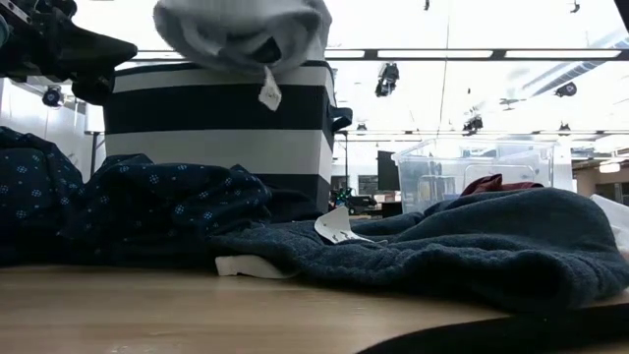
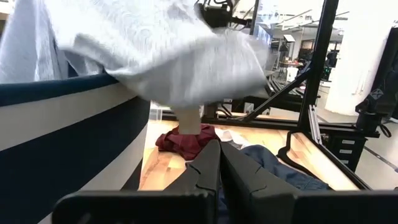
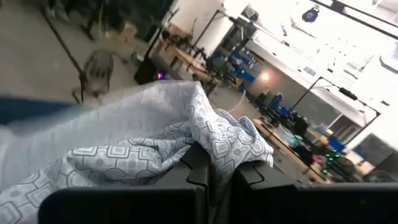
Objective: Pick & Place Cloths
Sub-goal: Put the light blue polo shirt into the blue laundry organizer
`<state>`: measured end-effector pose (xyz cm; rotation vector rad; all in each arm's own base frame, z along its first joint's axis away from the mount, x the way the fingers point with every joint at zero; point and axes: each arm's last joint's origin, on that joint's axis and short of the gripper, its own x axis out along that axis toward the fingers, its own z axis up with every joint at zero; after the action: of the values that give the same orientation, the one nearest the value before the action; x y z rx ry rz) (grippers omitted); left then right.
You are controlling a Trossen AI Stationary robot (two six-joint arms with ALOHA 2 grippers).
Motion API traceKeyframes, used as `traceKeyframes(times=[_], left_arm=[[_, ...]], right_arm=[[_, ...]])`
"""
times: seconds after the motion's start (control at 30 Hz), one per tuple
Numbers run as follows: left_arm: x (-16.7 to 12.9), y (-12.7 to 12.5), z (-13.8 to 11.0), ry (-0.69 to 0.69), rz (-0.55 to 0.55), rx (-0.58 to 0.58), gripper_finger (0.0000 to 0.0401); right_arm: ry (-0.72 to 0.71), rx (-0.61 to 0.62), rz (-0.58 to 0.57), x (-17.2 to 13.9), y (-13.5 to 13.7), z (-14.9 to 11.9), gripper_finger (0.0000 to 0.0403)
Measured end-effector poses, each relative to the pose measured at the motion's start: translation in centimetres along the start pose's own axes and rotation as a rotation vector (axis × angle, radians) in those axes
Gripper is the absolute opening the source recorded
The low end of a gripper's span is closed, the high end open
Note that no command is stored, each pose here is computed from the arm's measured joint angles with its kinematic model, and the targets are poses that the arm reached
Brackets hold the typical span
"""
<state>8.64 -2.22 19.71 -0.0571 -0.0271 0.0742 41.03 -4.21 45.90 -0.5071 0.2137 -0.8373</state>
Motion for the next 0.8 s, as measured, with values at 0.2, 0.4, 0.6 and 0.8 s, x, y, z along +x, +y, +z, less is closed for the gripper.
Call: traceKeyframes(times=[0.2,0.4,0.6,0.8], left_arm=[[0.0,0.0,0.0,0.0,0.0,0.0,0.0014],[0.0,0.0,0.0,0.0,0.0,0.0,0.0014],[0.0,0.0,0.0,0.0,-0.001,0.0,0.0014],[0.0,0.0,0.0,0.0,-0.001,0.0,0.0014]], right_arm=[[-0.057,0.098,0.012,2.3,-3.3,-0.3,0.0016],[-0.09,0.134,-0.037,4.4,-5.8,-1.3,0.0017],[-0.07,0.238,-0.09,6.3,-8.2,-3.0,0.0017],[-0.045,0.377,0.179,7.4,-7.1,-5.4,0.0018]])
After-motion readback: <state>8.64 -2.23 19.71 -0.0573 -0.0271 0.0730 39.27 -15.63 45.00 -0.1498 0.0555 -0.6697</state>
